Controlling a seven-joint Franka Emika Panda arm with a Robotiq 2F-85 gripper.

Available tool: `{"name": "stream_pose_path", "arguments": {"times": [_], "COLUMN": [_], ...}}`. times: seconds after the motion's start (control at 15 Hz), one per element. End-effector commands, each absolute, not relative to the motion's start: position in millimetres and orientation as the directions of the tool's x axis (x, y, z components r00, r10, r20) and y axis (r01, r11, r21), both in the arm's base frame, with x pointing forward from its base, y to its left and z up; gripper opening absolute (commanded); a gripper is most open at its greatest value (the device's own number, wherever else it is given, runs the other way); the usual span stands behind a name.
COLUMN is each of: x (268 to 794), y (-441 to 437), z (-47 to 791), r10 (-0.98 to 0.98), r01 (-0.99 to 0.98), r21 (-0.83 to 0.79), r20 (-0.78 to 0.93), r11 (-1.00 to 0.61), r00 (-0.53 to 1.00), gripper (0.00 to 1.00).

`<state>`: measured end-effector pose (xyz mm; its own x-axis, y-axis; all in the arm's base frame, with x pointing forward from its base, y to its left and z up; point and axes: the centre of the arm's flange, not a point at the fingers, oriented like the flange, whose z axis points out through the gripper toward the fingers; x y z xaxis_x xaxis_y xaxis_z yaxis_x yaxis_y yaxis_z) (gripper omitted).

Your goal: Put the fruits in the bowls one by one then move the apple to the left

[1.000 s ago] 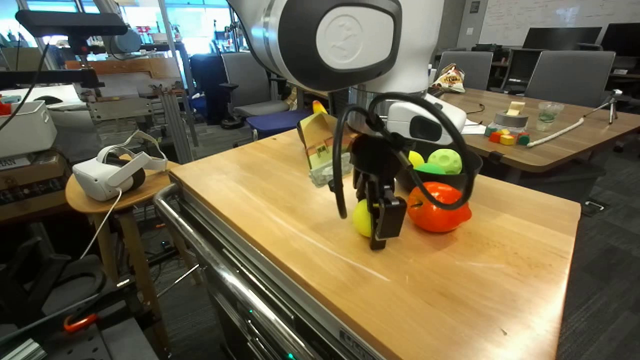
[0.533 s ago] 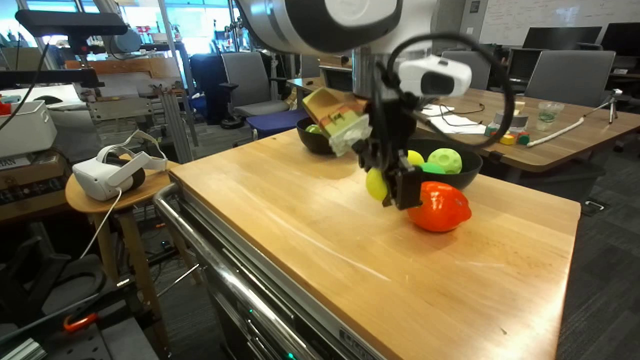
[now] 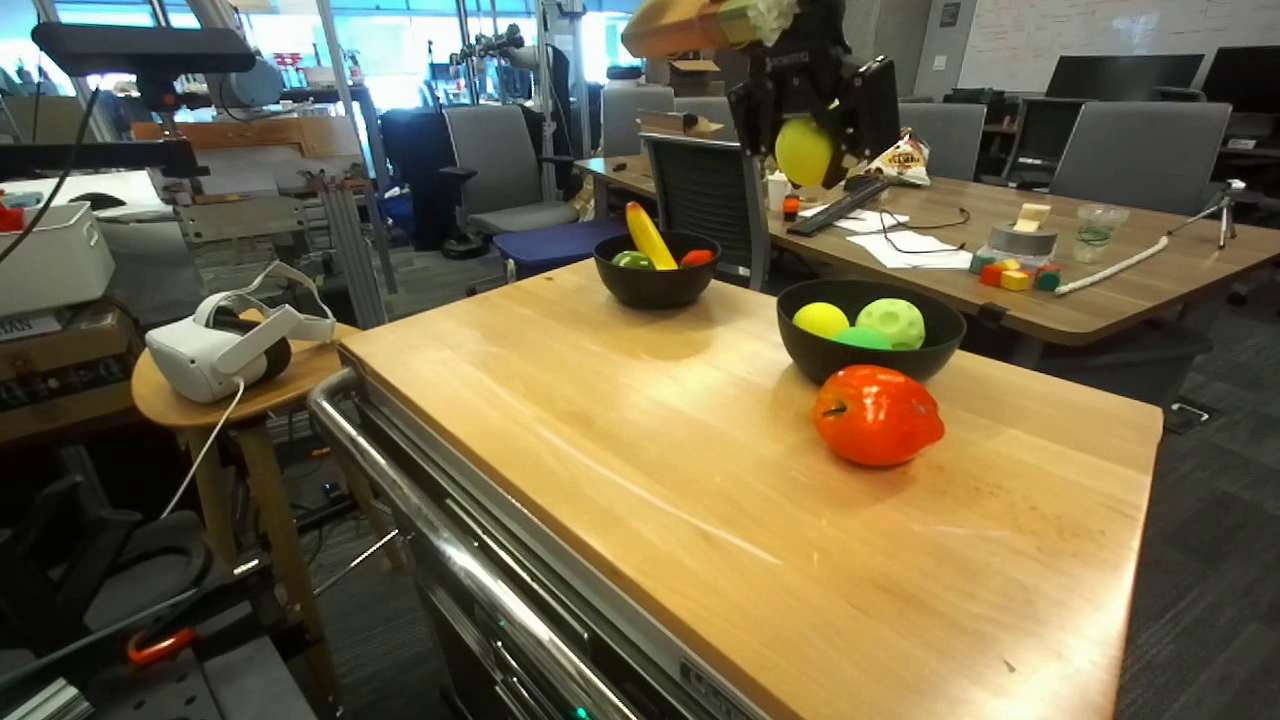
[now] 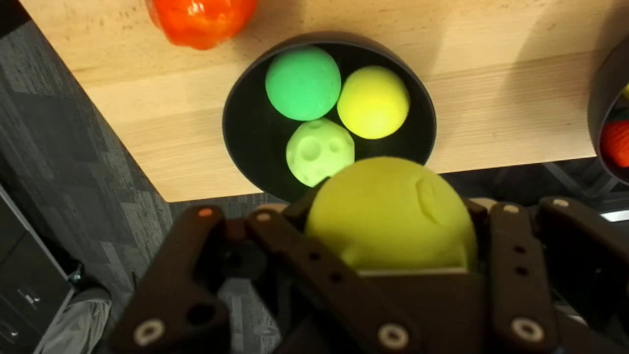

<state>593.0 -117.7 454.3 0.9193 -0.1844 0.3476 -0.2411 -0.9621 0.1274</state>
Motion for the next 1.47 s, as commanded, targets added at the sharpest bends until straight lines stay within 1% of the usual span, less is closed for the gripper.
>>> {"name": "stream_pose_path", "arguments": {"times": [0.0,0.27,0.33,0.4,0.47,0.6,0.8,0.87,0.93,1.0,1.27,1.4], "x": [642,660,662,664,664,664,657,654,650,646,631,618], "y": [-137,-158,-164,-169,-175,-184,-190,-190,-189,-188,-188,-195], "z": [434,401,396,393,392,395,406,411,416,421,437,439], "r10": [-0.148,-0.137,-0.129,-0.122,-0.119,-0.121,-0.133,-0.141,-0.151,-0.163,-0.195,-0.225], "r01": [-0.186,-0.153,-0.144,-0.136,-0.133,-0.134,-0.146,-0.152,-0.161,-0.171,-0.203,-0.231], "r21": [0.091,0.049,0.047,0.049,0.049,0.051,0.046,0.037,0.027,0.015,0.011,0.015], "r20": [0.322,0.251,0.238,0.229,0.222,0.213,0.211,0.213,0.218,0.224,0.227,0.181], "r11": [-0.978,-0.987,-0.988,-0.989,-0.990,-0.990,-0.988,-0.988,-0.987,-0.985,-0.979,-0.973], "r00": [0.935,0.958,0.963,0.966,0.968,0.970,0.968,0.967,0.964,0.961,0.954,0.957], "gripper": [0.10,0.10,0.14,0.27,0.59,0.60,0.81,0.91,0.99,1.00,1.00,1.00]}}
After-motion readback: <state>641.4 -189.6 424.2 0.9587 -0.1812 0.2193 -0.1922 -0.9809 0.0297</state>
